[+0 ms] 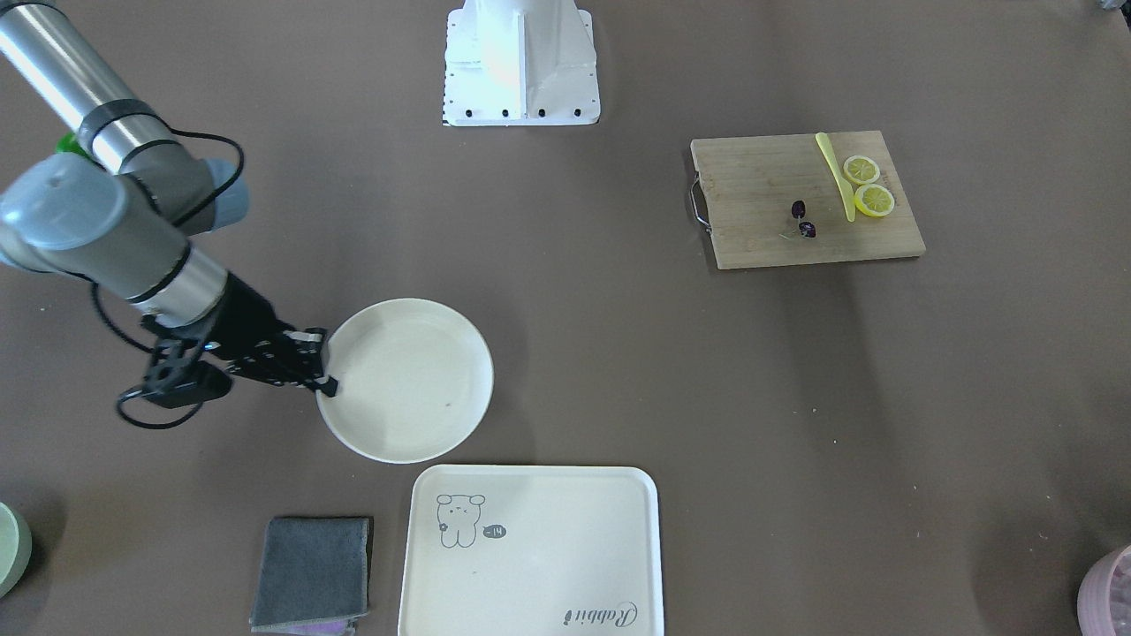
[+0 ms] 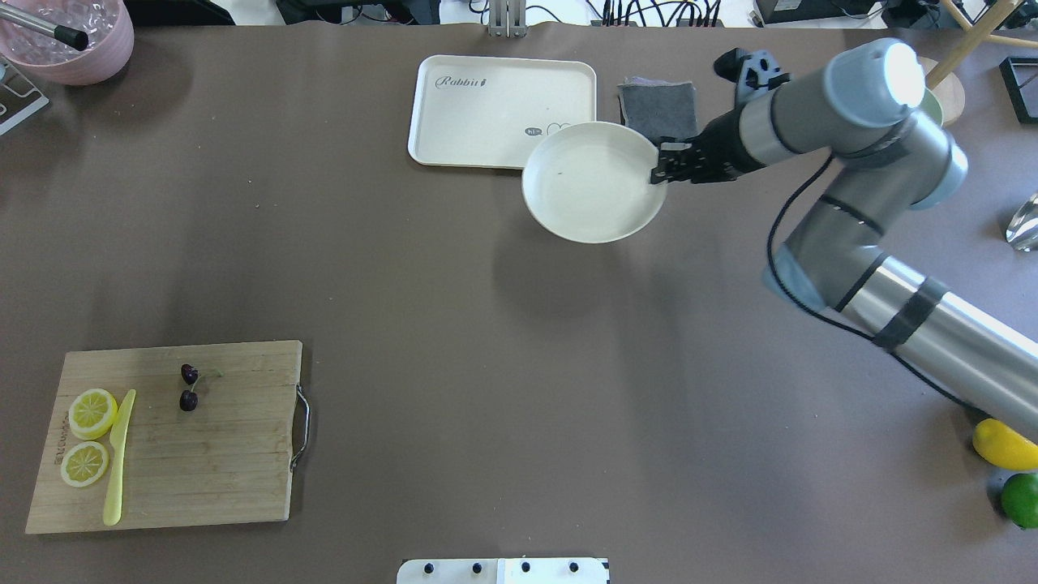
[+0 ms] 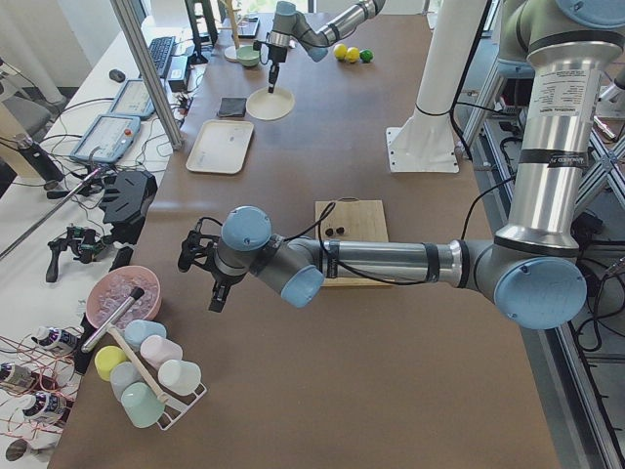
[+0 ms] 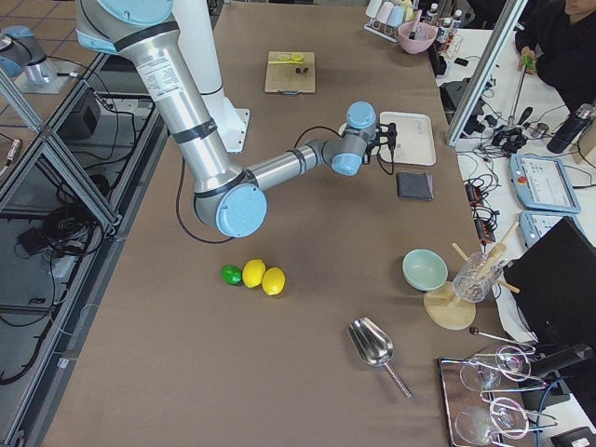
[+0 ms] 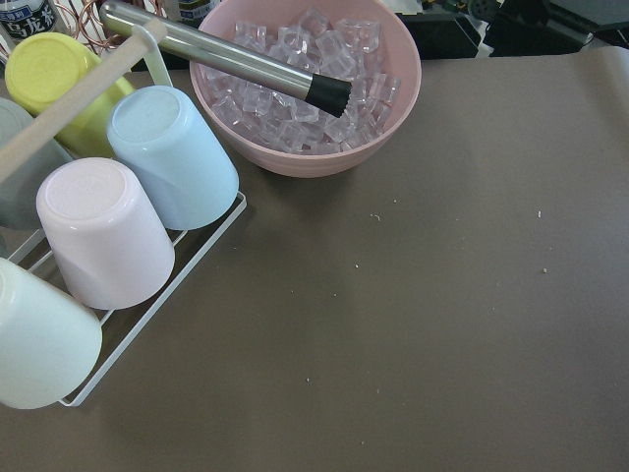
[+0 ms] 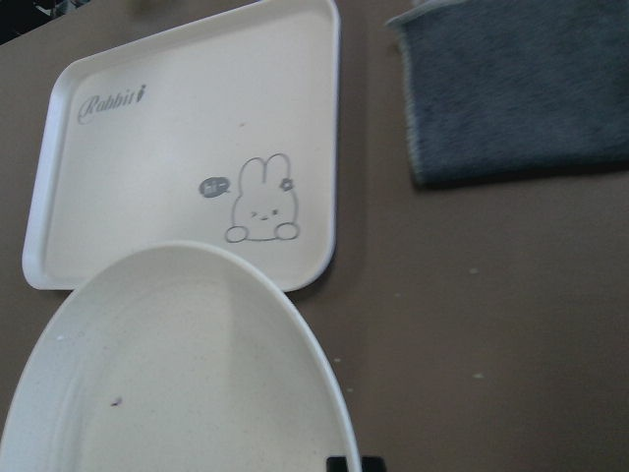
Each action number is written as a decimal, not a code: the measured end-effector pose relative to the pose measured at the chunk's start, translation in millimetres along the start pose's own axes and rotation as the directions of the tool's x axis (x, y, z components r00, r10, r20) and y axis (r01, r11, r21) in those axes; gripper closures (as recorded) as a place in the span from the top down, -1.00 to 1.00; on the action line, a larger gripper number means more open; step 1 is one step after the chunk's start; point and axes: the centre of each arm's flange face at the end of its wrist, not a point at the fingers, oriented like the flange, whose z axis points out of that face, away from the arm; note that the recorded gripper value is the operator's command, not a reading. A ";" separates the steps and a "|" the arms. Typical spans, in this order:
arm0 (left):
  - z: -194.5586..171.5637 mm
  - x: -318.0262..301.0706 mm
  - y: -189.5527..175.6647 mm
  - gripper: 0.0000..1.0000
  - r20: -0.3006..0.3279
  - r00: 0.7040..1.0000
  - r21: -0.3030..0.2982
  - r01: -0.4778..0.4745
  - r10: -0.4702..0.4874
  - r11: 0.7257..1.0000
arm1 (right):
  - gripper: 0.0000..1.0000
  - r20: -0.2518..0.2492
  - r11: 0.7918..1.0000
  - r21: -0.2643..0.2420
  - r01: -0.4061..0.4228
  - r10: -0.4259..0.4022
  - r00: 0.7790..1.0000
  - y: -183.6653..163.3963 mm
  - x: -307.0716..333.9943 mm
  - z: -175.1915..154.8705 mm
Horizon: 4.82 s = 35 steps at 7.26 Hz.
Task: Place red cherry on plate
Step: 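Lower the white plate onto the table center and open the right gripper, then withdraw the right gripper toward the gray cloth while the left arm moves in, then reach the left gripper down to the dark cherries on the cutting board, then close the left gripper on the dark cherries and lift them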
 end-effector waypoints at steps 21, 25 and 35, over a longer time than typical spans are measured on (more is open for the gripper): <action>57.7 351.2 162.3 0.96 0.057 0.935 -0.016 0.351 -0.350 0.936 | 0.99 -0.009 0.997 -0.007 -0.070 0.070 0.997 -30.4 -3.9 -27.6; 95.2 390.0 216.0 0.41 0.175 0.925 -0.054 0.351 -0.337 0.935 | 0.99 -0.011 0.998 -0.004 -0.068 0.068 0.998 -28.4 -2.5 -25.4; 128.4 372.8 259.0 -0.34 0.233 0.933 -0.118 0.309 -0.276 0.944 | 0.99 -0.015 0.998 -0.003 -0.065 0.065 0.998 -23.7 -2.3 -21.5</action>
